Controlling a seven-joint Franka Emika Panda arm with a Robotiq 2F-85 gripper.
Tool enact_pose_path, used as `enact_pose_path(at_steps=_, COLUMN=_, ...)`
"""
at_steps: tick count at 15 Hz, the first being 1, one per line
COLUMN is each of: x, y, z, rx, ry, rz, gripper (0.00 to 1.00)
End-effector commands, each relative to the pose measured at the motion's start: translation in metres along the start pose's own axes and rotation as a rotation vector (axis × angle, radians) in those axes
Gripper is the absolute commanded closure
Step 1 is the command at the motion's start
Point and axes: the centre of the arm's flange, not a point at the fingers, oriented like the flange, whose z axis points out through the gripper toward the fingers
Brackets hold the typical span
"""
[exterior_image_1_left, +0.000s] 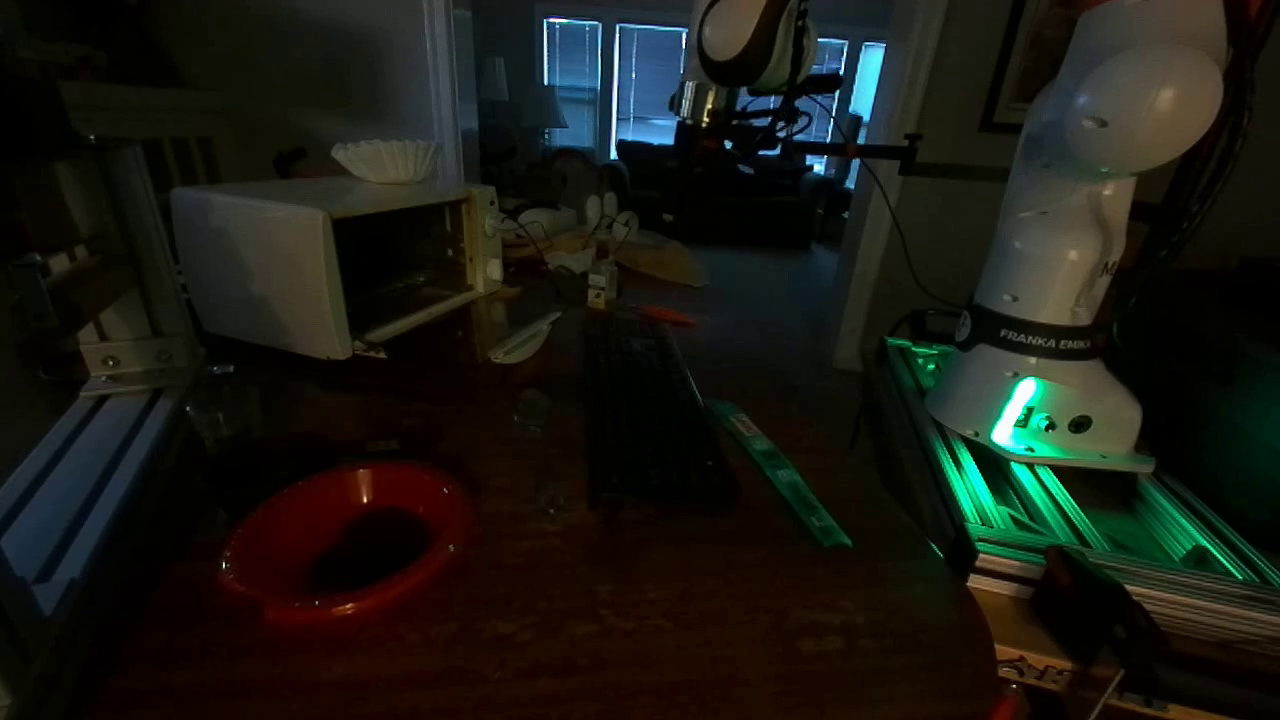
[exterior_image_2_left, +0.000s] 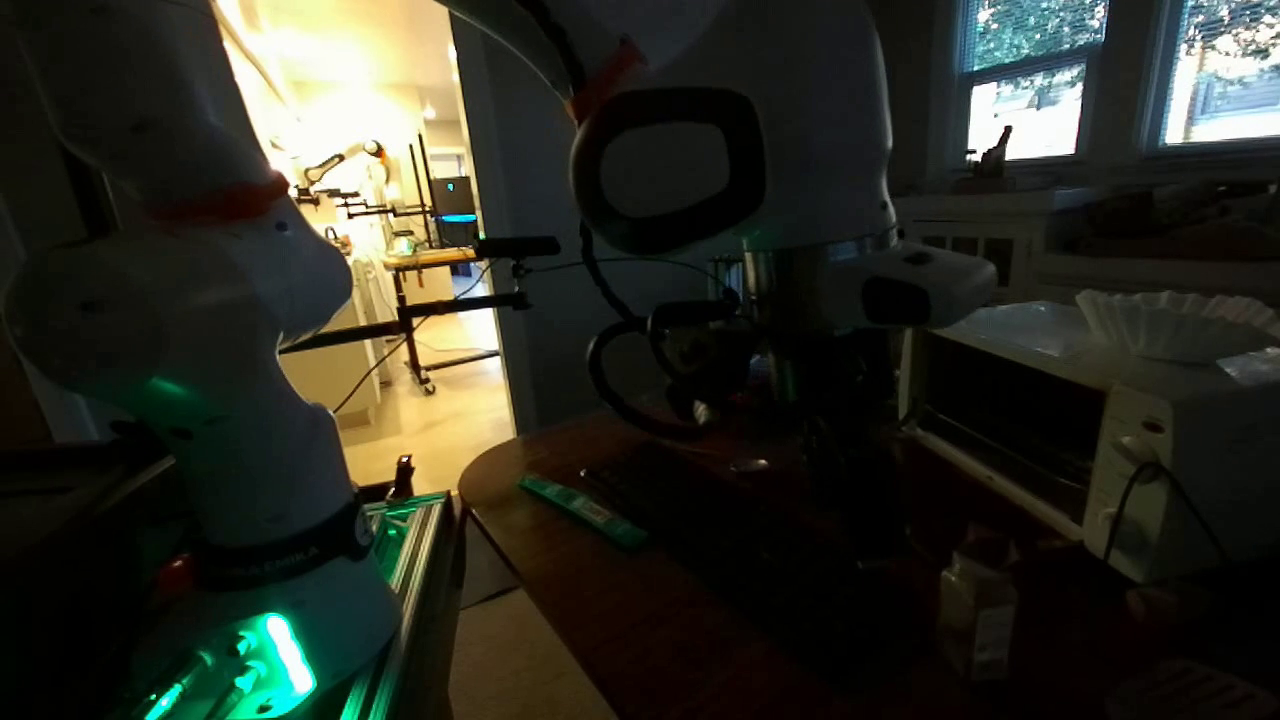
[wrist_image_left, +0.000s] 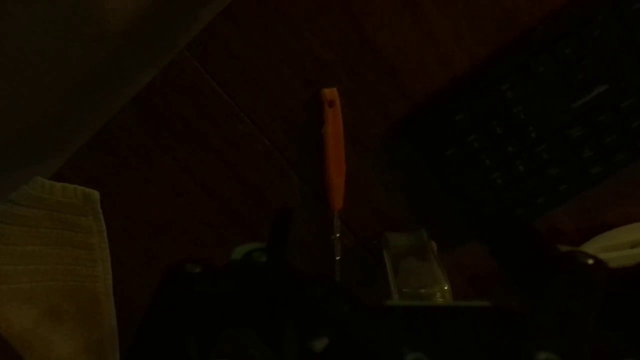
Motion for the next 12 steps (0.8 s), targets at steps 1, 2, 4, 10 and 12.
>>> enact_pose_path(at_steps=1, x=0.027, y=0.012, z=0.031, rx=-0.031, ry=-0.014, rz=0.000, gripper=0.00)
enact_pose_path(at_steps=2, x=0.029, y=0.013, z=0.040, rx=-0.038, ry=-0.024, rz=-0.004, gripper=0.00)
enact_pose_path(at_steps=4, x=0.032, y=0.015, z=0.055, rx=-0.051, ry=-0.041, rz=-0.007, gripper=0.00)
enact_pose_path(at_steps=10, x=0.033, y=0.021, z=0.103, rx=-0.073, ry=-0.055, rz=-0.006, gripper=0.00)
enact_pose_path(at_steps=12, x=0.032, y=0.020, z=0.114, rx=-0.085, ry=-0.064, rz=0.007, gripper=0.00)
